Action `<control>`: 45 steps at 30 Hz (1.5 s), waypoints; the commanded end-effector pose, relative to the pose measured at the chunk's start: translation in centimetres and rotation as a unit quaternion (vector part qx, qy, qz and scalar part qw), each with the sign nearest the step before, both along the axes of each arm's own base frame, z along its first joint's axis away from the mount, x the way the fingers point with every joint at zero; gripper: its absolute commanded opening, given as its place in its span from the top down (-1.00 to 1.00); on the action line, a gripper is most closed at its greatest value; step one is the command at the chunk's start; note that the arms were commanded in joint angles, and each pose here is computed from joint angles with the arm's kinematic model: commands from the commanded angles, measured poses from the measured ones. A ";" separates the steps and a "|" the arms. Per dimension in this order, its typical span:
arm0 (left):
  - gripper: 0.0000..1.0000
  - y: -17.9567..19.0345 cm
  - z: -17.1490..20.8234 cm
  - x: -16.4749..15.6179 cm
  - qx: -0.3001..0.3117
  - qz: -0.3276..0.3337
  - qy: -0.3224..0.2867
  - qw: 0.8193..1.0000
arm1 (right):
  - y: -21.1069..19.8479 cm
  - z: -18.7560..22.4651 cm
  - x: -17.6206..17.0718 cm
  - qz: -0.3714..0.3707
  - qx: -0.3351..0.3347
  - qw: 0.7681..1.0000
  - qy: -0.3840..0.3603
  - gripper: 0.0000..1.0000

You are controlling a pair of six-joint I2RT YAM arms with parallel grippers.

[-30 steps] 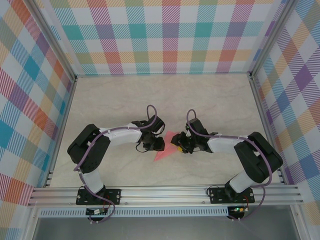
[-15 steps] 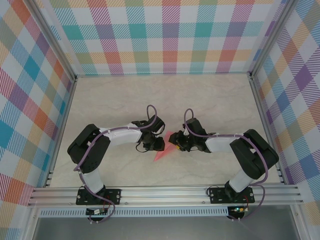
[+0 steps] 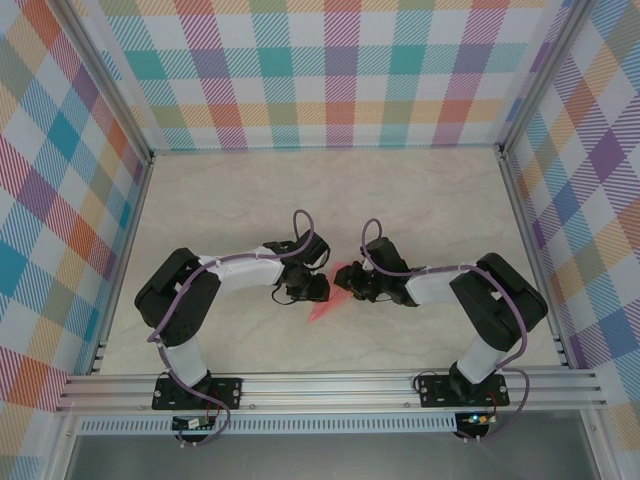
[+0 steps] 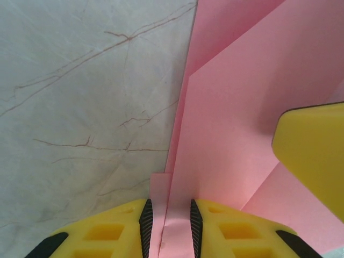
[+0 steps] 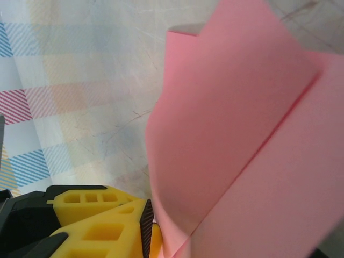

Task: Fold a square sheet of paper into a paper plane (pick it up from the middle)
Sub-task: Turn over the paper at the center of the table.

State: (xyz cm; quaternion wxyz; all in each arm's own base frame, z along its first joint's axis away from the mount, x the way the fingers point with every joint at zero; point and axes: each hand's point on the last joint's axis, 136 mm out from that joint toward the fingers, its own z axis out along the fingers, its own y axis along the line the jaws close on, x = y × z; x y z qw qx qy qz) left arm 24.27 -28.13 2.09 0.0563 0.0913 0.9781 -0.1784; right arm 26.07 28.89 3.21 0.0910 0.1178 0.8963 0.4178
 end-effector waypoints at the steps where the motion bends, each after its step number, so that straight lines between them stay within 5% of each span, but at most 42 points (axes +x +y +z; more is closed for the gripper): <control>1: 0.43 0.2 1.1 -0.1 0.007 0.006 -0.007 1.000 | 0.5 0.0 0.9 -0.003 0.000 1.000 -0.022 0.46; 13: 0.31 2.2 5.8 0.2 -0.017 0.041 -0.086 0.995 | 0.0 3.0 0.4 0.049 -0.041 0.996 -0.058 0.89; 17: 0.24 4.8 8.2 0.2 -0.026 0.086 -0.134 0.987 | -3.1 3.9 -0.7 0.077 -0.154 0.984 -0.047 0.90; 22: 0.15 8.9 9.9 0.0 -0.045 0.157 -0.169 0.972 | -10.8 6.0 -1.8 0.091 -0.373 0.923 -0.027 0.86; 27: -0.03 12.4 9.5 -0.3 -0.051 0.206 -0.177 0.961 | -16.6 10.1 -2.1 0.103 -0.539 0.835 -0.026 0.85; 33: -0.03 14.1 9.0 -0.2 -0.047 0.243 -0.176 0.953 | -18.0 12.4 -1.1 0.116 -0.654 0.748 -0.018 0.86; 45: -0.06 18.9 10.8 -1.5 -0.030 0.328 -0.233 0.915 | -9.6 4.8 0.2 0.169 -0.685 0.708 0.016 0.77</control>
